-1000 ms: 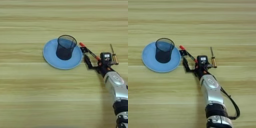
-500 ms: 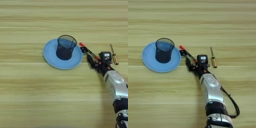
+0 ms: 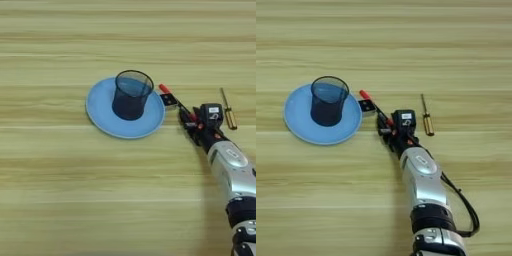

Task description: Move the objects on the table

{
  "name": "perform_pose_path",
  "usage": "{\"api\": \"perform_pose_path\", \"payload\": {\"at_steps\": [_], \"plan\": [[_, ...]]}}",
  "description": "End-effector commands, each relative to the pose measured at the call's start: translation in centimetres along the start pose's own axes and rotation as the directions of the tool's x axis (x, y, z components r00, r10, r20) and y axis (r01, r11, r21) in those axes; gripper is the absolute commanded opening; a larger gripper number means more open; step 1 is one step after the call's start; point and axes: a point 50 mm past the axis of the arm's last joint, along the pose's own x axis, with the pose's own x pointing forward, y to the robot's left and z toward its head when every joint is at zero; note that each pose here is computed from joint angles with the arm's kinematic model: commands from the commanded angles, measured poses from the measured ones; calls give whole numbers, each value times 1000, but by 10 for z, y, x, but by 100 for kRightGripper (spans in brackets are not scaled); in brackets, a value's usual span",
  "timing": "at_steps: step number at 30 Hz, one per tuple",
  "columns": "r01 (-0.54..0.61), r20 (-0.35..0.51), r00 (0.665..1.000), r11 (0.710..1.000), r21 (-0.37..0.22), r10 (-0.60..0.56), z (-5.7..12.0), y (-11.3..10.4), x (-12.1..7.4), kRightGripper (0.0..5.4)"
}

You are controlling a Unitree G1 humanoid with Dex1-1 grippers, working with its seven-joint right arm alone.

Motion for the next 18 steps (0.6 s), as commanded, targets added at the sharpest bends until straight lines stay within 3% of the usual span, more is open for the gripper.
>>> {"api": "perform_pose_path", "payload": {"at_steps": [1,3,10,18], "plan": [[14,3,1000,1000,-25,-14,7,-2,0,130],[25,14,1000,998,-53,-25,9,-2,-1,105],[38,25,999,998,-59,-36,12,-1,-5,35],[101,24,995,993,-66,-99,13,-14,-11,29]]}}
